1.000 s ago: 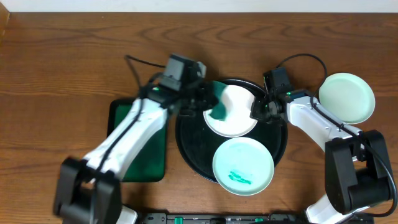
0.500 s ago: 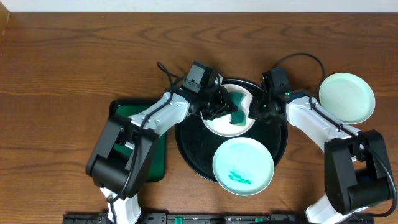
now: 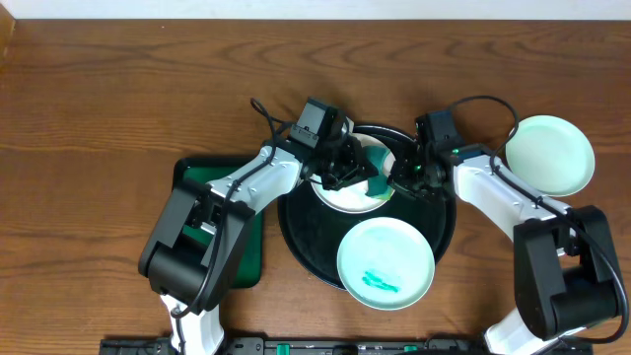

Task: Clean dirty plates on tray and stack at the side
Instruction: 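Scrub the white plate with the sponge while the right gripper holds it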

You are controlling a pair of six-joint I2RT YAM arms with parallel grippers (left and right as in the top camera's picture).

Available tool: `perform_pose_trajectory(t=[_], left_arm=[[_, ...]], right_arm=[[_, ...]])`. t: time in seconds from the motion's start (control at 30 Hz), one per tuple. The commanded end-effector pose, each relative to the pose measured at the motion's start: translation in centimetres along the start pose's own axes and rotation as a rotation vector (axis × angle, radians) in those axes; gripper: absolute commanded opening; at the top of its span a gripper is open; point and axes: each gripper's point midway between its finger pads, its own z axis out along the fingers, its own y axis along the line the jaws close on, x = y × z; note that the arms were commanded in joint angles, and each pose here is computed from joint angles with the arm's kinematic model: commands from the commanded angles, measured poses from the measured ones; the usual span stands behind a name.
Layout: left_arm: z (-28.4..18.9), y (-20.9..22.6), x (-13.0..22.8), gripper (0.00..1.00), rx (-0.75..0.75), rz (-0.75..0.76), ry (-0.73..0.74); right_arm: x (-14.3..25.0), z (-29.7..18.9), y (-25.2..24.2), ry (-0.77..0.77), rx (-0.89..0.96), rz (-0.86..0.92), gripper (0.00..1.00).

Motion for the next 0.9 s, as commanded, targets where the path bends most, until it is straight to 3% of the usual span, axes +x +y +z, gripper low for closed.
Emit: perform_pose_trajectory(t=[0.0,0.23,0.5,0.73,0.87], left_arm=[[-0.2,0.8,-0.6,0.07,-0.04,0.039,-0.027],[0.1,3.7,-1.8,0.07,-0.124,0.062,-0.059],[2.4,8.8,-1.5,0.07,-0.222,0.039,0.001],[-3.1,16.5,-2.9,0.07,-0.617,-0.04,-0.077],[-6.8,18.8,-4.0,0.07,-0.812,-0.035,-0.116]], right_arm=[[1.0,0.4,-0.3,0.022,-0.004,0.023,0.02],[1.5,0.8,-0.8,0.032,0.001,-0.049,0.01],[1.6,0.8,-0.9,0.037,0.002,-0.07,0.02],[1.7,0.8,-1.0,0.042,0.004,-0.075,0.01],[1.7,0.8,-1.0,0.041,0.005,-0.082,0.01]])
